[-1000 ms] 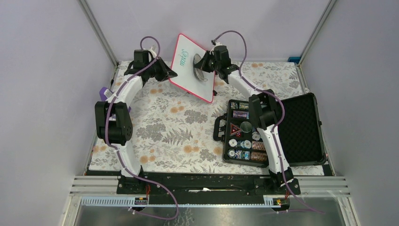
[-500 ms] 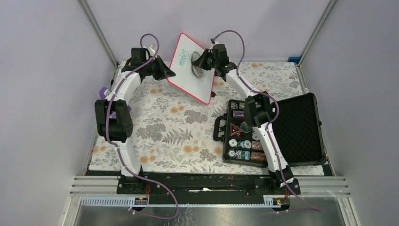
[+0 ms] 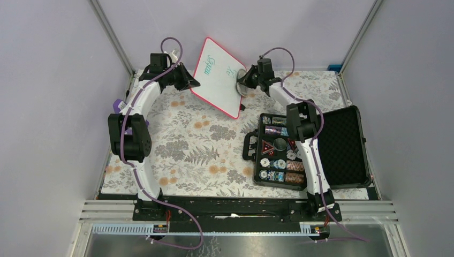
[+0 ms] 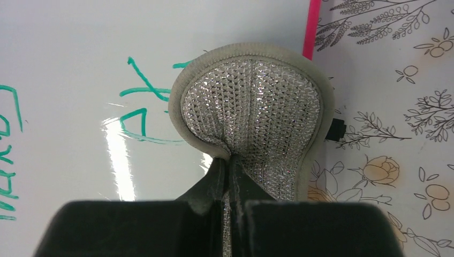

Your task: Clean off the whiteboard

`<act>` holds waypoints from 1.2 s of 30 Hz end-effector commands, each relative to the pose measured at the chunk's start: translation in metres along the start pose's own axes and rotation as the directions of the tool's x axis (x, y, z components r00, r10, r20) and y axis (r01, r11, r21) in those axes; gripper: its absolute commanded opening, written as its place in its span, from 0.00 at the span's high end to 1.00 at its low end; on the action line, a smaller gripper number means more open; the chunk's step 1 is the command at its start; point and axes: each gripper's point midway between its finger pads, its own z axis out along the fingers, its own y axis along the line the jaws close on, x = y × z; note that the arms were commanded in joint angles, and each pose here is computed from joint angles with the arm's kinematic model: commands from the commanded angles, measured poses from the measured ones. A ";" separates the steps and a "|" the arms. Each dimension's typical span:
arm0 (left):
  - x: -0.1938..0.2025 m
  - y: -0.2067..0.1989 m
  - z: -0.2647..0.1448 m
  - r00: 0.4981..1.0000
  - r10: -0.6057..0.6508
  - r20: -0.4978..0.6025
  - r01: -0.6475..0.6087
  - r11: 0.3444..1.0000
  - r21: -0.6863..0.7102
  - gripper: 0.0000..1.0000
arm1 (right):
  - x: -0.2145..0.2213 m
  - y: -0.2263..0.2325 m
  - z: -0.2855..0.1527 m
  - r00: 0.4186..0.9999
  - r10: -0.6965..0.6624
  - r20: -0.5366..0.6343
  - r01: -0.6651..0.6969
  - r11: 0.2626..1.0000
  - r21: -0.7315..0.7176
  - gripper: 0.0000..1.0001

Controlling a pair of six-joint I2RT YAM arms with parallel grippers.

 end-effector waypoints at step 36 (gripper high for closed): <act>0.023 0.013 0.000 0.992 0.068 -0.104 -0.071 0.997 -0.030 1.00 | -0.015 0.023 0.036 0.997 -0.056 0.050 0.061 0.993 -0.099 1.00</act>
